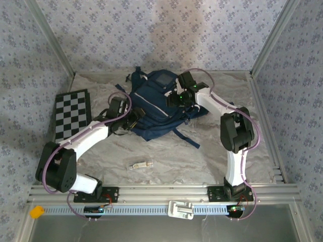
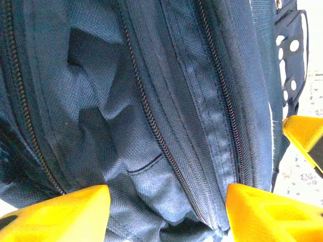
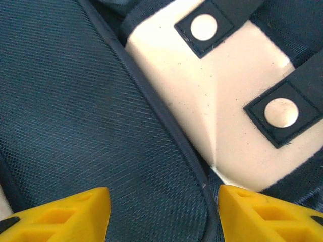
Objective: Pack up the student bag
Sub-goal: Unzip the student bag at the center of the table.
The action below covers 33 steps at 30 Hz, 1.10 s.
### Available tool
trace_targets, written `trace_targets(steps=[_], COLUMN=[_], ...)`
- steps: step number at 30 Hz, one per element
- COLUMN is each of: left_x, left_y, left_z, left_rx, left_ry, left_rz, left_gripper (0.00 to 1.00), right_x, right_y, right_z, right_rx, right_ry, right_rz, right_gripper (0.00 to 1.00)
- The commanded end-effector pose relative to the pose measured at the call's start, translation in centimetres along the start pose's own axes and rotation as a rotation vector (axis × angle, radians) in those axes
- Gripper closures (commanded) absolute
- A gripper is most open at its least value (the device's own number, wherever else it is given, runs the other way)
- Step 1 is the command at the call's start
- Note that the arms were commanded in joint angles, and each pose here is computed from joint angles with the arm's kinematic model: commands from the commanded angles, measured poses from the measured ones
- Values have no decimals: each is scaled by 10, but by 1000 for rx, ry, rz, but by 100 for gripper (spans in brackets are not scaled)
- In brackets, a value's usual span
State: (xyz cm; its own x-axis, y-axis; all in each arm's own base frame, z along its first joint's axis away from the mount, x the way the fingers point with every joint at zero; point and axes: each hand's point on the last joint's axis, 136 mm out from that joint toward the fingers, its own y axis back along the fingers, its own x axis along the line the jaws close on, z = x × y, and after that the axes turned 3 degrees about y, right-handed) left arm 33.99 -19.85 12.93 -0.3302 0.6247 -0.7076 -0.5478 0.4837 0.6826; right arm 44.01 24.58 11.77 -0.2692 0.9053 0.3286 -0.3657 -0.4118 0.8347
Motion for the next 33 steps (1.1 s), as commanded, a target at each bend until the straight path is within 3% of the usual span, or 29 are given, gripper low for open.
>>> trace_targets(steps=[1, 5, 10, 13, 18, 22, 28, 33], left_x=[-18, -14, -19, -17, -11, -13, -6, -6], left_y=[-4, -12, -24, -26, -5, 25, 70, 66], left_z=[12, 23, 44, 65, 96, 93, 52, -5], left_rx=[-65, -96, -115, -135, -216, -266, -324, -259], left_ry=[-7, -45, -89, -125, -231, -304, -346, -335], left_rz=[-70, -39, -68, -81, -32, 32, 169, 178], left_gripper=[38, 38, 38, 34, 17, 0, 0, 0], right_x=[0, 3, 23, 37, 76, 88, 100, 101], right_y=[-8, -13, -3, 3, 41, 45, 47, 49], right_z=[-1, -7, -6, -11, 9, 17, 17, 18], right_rx=[40, 60, 18, 10, -157, -213, -300, -331], right_ry=[-2, -5, -10, -34, -175, -310, -379, -423], right_rz=[33, 60, 150, 188, 303, 335, 298, 291], right_gripper=[41, 45, 81, 92, 99, 100, 100, 100])
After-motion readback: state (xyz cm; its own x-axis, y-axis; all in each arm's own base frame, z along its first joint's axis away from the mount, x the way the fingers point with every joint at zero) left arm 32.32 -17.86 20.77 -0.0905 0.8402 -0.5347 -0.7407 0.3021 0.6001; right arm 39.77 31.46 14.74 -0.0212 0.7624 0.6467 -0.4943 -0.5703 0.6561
